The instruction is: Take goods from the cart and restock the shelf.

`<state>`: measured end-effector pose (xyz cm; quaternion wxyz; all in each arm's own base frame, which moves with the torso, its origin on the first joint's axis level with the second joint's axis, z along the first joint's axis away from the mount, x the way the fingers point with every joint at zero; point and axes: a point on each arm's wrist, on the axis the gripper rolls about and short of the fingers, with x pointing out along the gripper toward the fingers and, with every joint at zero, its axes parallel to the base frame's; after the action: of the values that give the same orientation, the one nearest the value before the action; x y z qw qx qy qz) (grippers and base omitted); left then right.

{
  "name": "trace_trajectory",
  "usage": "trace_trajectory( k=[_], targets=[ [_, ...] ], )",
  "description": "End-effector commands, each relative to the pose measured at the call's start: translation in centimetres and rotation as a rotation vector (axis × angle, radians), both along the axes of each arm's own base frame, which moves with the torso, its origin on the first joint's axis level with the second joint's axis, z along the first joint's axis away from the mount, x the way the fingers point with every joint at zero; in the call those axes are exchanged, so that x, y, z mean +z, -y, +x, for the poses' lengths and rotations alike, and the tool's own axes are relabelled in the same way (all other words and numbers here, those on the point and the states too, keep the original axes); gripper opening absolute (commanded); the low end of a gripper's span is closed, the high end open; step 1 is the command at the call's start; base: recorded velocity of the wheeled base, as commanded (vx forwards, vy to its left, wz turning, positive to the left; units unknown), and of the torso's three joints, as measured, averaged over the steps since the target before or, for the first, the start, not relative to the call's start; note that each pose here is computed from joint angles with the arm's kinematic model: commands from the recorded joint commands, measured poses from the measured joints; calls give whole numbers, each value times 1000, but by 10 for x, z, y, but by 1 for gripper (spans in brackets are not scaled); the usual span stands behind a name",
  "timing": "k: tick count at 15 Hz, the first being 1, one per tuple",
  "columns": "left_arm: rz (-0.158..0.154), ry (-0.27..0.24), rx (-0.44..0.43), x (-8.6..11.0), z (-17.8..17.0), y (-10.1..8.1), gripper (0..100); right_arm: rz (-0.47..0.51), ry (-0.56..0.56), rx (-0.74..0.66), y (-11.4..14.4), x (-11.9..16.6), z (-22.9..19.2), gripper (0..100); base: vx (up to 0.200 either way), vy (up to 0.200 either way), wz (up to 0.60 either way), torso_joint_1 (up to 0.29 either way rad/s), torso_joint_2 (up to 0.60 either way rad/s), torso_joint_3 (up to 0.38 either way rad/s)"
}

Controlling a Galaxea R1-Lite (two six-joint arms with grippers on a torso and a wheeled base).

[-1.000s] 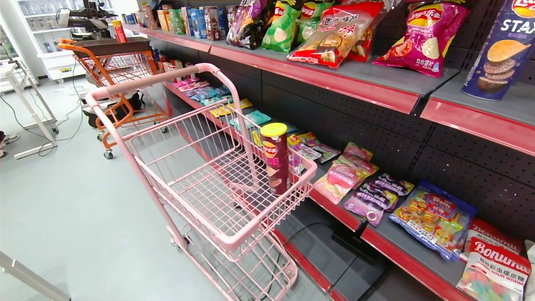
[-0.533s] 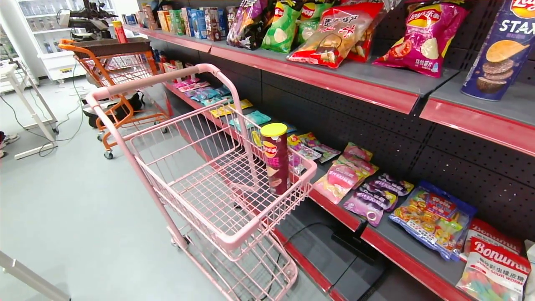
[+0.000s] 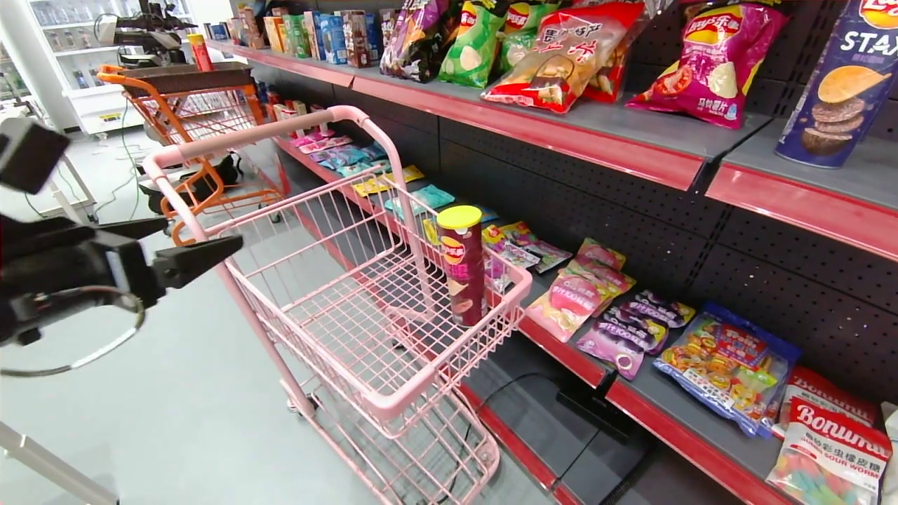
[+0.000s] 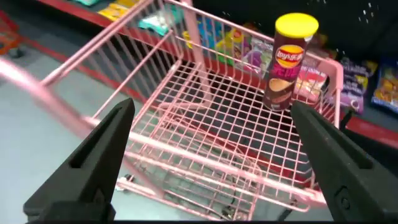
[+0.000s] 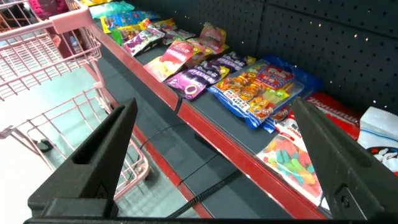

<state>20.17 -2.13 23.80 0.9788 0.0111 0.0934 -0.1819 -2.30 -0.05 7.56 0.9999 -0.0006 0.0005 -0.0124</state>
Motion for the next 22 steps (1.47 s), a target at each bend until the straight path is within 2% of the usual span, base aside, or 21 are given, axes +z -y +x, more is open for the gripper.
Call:
trace_trajectory(
  k=[1, 2, 3, 4, 5, 6, 7, 8, 10, 13, 16, 20, 22],
  targets=[
    [39, -94, -159, -48, 89, 36, 100, 0, 0, 0, 0, 0, 0, 100, 0, 0, 0, 0, 0, 0],
    [37, -68, -205, -59, 108, 53, 100, 0, 0, 0, 0, 0, 0, 100, 0, 0, 0, 0, 0, 0],
    [34, -20, -232, -66, 126, 64, 100, -2, -1, 0, 0, 0, 0, 100, 0, 0, 0, 0, 0, 0],
    [31, 3, -241, -71, 138, 70, 100, -2, -1, 0, 0, 0, 0, 100, 0, 0, 0, 0, 0, 0],
    [28, 23, -264, -80, 161, 84, 100, -2, -1, 0, 0, 0, 0, 100, 0, 0, 0, 0, 0, 0],
    [26, 23, -290, -84, 170, 96, 100, -2, -1, 2, 0, 0, 0, 100, 0, 0, 0, 0, 0, 0],
    [26, 23, -296, -85, 172, 99, 100, -2, -1, 2, 0, 0, 0, 100, 0, 0, 0, 0, 0, 0],
    [22, 29, -344, -87, 182, 119, 100, -2, -1, 2, 0, 0, 0, 100, 0, 0, 0, 0, 0, 0],
    [17, 42, -381, -87, 193, 140, 100, -2, -1, 2, 0, 0, 0, 100, 0, 0, 0, 0, 0, 0],
    [20, 22, -405, -88, 199, 153, 100, -2, -1, 2, 0, 0, 0, 100, 0, 0, 0, 0, 0, 0],
    [30, -23, -417, -104, 200, 160, 100, -2, -1, 2, 0, 0, 0, 100, 0, 0, 0, 0, 0, 0],
    [36, -35, -427, -120, 209, 172, 100, -3, -1, 3, 0, 0, 0, 100, 0, 0, 0, 0, 0, 0],
    [31, -14, -434, -122, 217, 179, 100, -3, -1, 2, 0, 0, 0, 100, 0, 0, 0, 0, 0, 0]
  ],
)
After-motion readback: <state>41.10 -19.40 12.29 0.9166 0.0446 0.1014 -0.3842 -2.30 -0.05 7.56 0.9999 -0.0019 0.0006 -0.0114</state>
